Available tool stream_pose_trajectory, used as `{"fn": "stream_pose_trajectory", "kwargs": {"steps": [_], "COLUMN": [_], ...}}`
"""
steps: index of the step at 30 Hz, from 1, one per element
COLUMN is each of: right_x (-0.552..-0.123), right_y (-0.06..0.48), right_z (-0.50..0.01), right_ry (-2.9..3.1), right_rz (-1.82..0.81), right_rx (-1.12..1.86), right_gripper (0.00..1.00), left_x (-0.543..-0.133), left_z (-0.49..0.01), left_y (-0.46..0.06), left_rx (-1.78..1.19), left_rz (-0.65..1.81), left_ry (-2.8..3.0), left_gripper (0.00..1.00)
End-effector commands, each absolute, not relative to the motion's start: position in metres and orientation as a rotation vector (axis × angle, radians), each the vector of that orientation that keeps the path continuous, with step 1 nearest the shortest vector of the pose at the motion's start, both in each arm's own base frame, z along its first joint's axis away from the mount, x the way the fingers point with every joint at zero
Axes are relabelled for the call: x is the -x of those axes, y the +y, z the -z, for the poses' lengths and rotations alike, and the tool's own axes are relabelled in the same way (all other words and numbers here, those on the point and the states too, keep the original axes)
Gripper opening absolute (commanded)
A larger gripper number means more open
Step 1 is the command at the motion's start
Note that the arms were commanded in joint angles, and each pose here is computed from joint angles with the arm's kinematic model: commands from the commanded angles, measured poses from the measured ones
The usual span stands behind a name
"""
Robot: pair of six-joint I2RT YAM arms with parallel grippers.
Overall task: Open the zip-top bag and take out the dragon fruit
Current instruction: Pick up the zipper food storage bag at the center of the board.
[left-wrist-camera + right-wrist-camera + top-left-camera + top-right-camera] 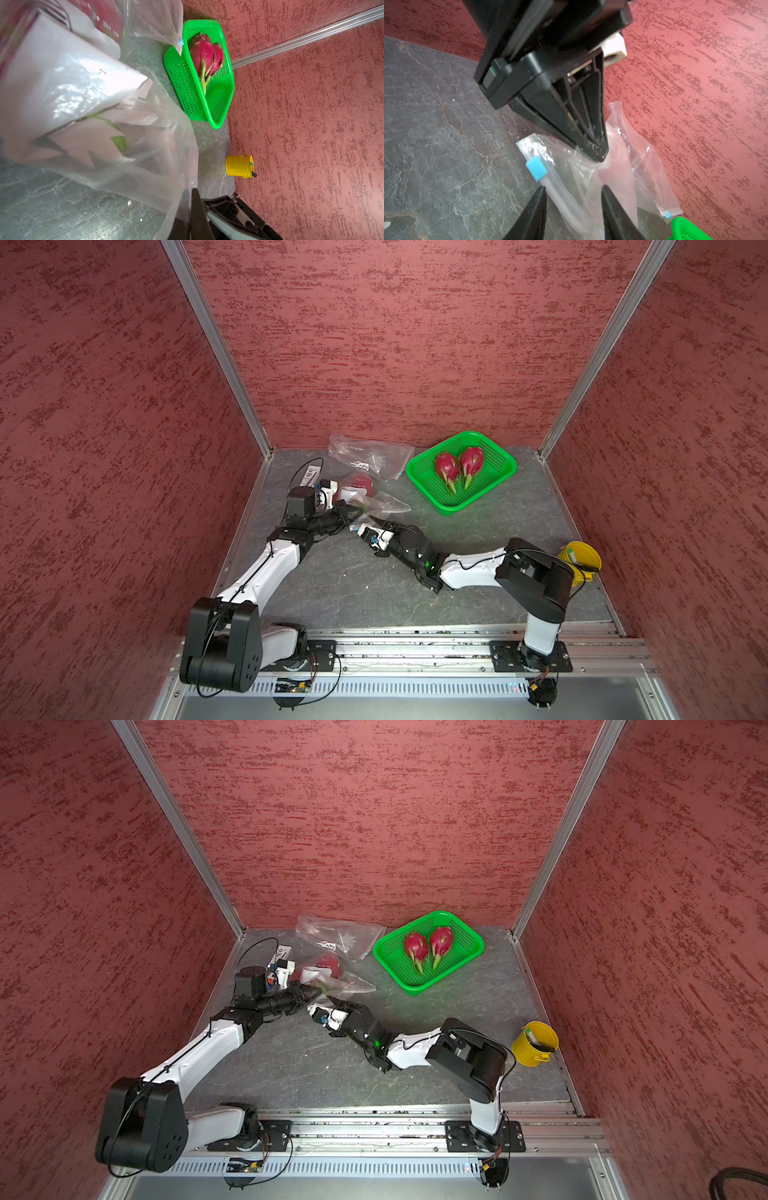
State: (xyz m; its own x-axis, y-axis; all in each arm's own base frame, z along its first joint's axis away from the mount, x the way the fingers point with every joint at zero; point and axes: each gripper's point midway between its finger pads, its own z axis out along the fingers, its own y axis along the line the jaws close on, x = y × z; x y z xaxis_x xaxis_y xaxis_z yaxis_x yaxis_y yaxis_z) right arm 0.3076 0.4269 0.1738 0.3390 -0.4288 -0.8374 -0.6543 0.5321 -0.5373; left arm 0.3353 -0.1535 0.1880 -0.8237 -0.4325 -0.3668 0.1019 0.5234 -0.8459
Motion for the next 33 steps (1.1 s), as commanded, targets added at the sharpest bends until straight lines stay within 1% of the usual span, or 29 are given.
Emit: {"fn": "stream_pose_trajectory", "kwargs": {"steps": [1,7,11,13,15,17,19,23,24,26,29,30,32,33], "right_x": [-0.306,-0.316,-0.321,-0.323,-0.324,-0.323,-0.326,-0.331,-0.332,-0.330,-0.328,-0.326,-0.324,-0.324], "right_y": [0.427,0.431,0.432,0.431,0.431,0.431,0.430,0.433,0.434,0.436,0.438,0.438,0.437,0.435], "right_z": [-0.167,-0.163,-0.162,-0.165,-0.170,-0.176,-0.181,-0.180,-0.179,-0.181,-0.184,-0.185,-0.186,-0.187], "right_ry": [1.303,1.292,1.282,1.278,1.273,1.273,1.277,1.291,1.294,1.302,1.324,1.331,1.352,1.364], "right_rz": [-0.201,-0.135,-0.105,-0.091,-0.095,-0.105,-0.103,-0.100,-0.105,-0.130,-0.180,-0.196,-0.228,-0.248], "right_rx": [1.047,1.056,1.040,1.029,1.018,1.007,0.991,1.000,1.004,1.012,1.020,1.022,1.032,1.033], "right_gripper": [0.43,0.44,0.40,0.36,0.30,0.21,0.18,0.04,0.04,0.00,0.00,0.00,0.00,0.00], "left_x": [-0.340,-0.339,-0.336,-0.335,-0.334,-0.334,-0.334,-0.333,-0.333,-0.333,-0.335,-0.337,-0.340,-0.342], "left_z": [-0.203,-0.208,-0.208,-0.208,-0.207,-0.206,-0.206,-0.207,-0.208,-0.208,-0.210,-0.212,-0.216,-0.220], "left_y": [-0.154,-0.156,-0.156,-0.155,-0.156,-0.156,-0.156,-0.157,-0.156,-0.156,-0.151,-0.150,-0.145,-0.142], "left_rx": [0.229,0.218,0.217,0.221,0.220,0.221,0.221,0.214,0.215,0.214,0.224,0.227,0.235,0.237], "left_rz": [1.291,1.316,1.318,1.317,1.319,1.322,1.325,1.329,1.328,1.324,1.318,1.315,1.311,1.306], "left_ry": [2.169,2.161,2.162,2.164,2.167,2.170,2.171,2.173,2.174,2.173,2.163,2.156,2.138,2.127], "left_gripper": [0.00,0.00,0.00,0.00,0.00,0.00,0.00,0.00,0.00,0.00,0.00,0.01,0.10,0.21]}}
